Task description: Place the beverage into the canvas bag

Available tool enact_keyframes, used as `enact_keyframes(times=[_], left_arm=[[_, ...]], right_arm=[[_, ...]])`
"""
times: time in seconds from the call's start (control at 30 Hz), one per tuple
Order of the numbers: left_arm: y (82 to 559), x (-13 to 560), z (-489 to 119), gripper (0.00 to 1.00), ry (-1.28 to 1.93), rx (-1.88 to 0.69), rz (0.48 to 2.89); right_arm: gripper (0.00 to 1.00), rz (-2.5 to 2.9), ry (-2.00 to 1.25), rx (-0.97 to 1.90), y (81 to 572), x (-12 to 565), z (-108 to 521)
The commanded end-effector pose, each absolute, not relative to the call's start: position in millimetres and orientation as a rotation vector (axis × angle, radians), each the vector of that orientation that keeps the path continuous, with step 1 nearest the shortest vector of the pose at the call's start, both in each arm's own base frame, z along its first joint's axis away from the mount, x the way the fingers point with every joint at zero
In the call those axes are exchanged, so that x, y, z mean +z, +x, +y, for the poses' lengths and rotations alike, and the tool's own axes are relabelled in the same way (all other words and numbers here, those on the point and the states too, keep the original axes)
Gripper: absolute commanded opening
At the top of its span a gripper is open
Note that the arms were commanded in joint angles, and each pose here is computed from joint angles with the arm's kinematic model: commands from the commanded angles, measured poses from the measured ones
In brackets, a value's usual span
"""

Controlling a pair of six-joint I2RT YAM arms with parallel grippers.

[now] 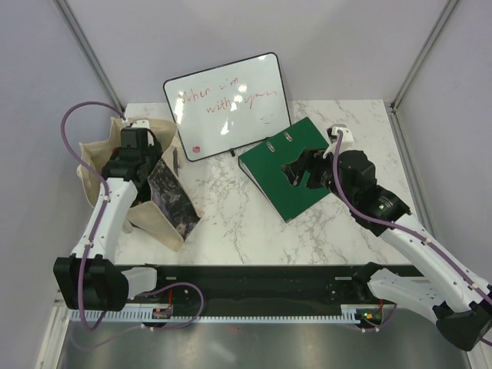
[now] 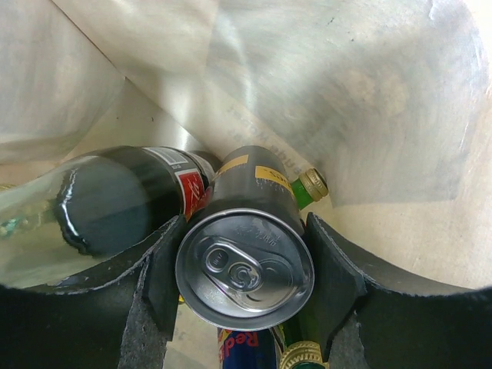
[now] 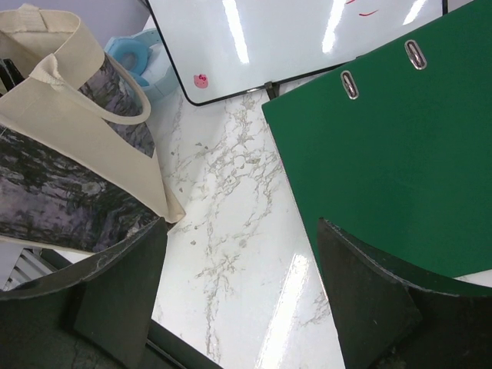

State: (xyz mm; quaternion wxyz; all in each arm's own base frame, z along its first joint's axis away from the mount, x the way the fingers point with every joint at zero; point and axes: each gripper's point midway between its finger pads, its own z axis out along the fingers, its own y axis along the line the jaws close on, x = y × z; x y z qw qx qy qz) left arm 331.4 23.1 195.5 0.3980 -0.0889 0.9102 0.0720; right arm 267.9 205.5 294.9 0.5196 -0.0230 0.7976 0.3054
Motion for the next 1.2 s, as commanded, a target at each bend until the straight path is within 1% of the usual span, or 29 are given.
enact_keyframes(times=[0.0, 0.13, 0.2, 0.43, 0.57, 0.63, 0.93, 1.17], left_arm=[[331, 213, 29, 0.34, -0.285, 0.189, 2.22], [327, 206, 30, 0.45, -0.296, 0.197, 2.23], [326, 205, 30, 0.47, -0.296, 0.197, 2.232], [325, 221, 28, 0.6, -0.294, 0.173, 2.199], [325, 228, 29, 0.64, -0.294, 0.181, 2.185], [325, 227, 29, 0.68, -0.291, 0.185, 2.19], [321, 240, 31, 0.75, -0.286, 0.189, 2.167], [318, 267, 30, 0.76, -0.275, 0.18, 2.12]], right_arm=[[0.86, 1.893, -0.062, 0.778, 269, 297, 216], [0.86, 1.89, -0.063, 0.776, 269, 298, 218], [0.85, 1.889, -0.064, 0.78, 269, 299, 219], [0.86, 1.886, -0.066, 0.777, 268, 299, 219], [0.85, 1.881, -0.064, 0.778, 268, 301, 218], [0.85, 1.878, -0.063, 0.779, 267, 302, 218], [0.85, 1.872, -0.059, 0.771, 267, 305, 215], [0.86, 1.863, -0.056, 0.775, 266, 310, 215]])
